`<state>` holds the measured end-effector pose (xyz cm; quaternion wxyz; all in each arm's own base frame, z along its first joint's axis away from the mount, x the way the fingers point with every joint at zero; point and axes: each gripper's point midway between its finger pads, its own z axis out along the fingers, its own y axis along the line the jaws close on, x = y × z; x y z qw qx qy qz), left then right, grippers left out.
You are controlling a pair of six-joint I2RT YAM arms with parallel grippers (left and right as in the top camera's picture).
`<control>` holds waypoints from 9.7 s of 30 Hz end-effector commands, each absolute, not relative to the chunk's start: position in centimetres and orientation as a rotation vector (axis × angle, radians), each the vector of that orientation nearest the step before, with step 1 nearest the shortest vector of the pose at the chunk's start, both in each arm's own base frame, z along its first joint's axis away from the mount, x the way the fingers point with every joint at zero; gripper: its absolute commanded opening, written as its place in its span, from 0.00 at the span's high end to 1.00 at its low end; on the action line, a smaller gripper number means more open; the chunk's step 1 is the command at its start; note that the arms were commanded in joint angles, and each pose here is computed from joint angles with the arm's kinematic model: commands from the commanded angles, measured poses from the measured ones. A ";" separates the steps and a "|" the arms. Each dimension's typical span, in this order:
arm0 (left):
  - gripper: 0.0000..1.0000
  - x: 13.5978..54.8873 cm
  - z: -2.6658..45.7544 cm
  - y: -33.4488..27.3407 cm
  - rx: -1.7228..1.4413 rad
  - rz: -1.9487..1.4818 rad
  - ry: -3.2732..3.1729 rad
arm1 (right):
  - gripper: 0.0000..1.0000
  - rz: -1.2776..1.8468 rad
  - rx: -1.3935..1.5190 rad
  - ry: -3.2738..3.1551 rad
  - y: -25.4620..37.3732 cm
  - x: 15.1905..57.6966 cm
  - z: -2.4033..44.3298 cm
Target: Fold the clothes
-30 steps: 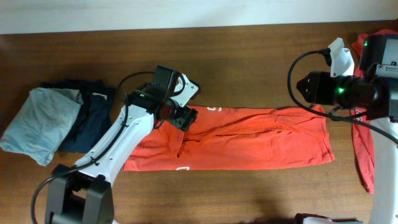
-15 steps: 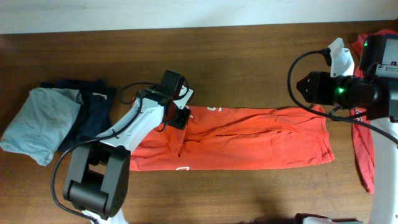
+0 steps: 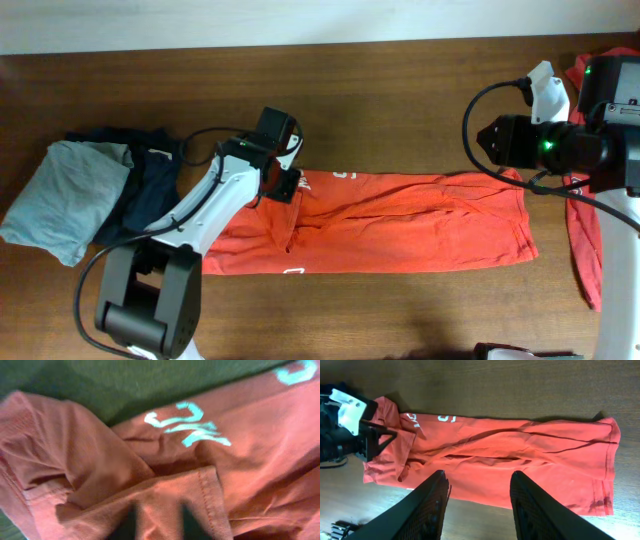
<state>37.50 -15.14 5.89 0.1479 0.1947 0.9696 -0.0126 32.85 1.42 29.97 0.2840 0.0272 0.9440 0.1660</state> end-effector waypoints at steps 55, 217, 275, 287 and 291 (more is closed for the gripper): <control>0.39 34.9 8.6 -13.6 0.570 0.212 3.037 | 0.56 0.430 0.055 2.518 1.5 33.1 30.1; 0.99 43.9 4.0 -0.7 -0.295 -0.082 2.843 | 0.96 -0.052 0.717 2.878 -16.9 43.7 -0.2; 0.43 39.4 11.2 -10.3 0.465 -0.254 2.817 | 0.21 0.783 0.565 2.725 -15.7 40.1 5.4; 0.40 39.9 11.0 -10.5 0.489 -0.250 2.782 | 0.43 0.463 0.703 2.782 -14.4 43.6 3.8; 0.44 41.1 9.0 -10.7 0.486 -0.250 2.765 | 0.42 0.244 0.767 2.794 -15.3 44.1 3.2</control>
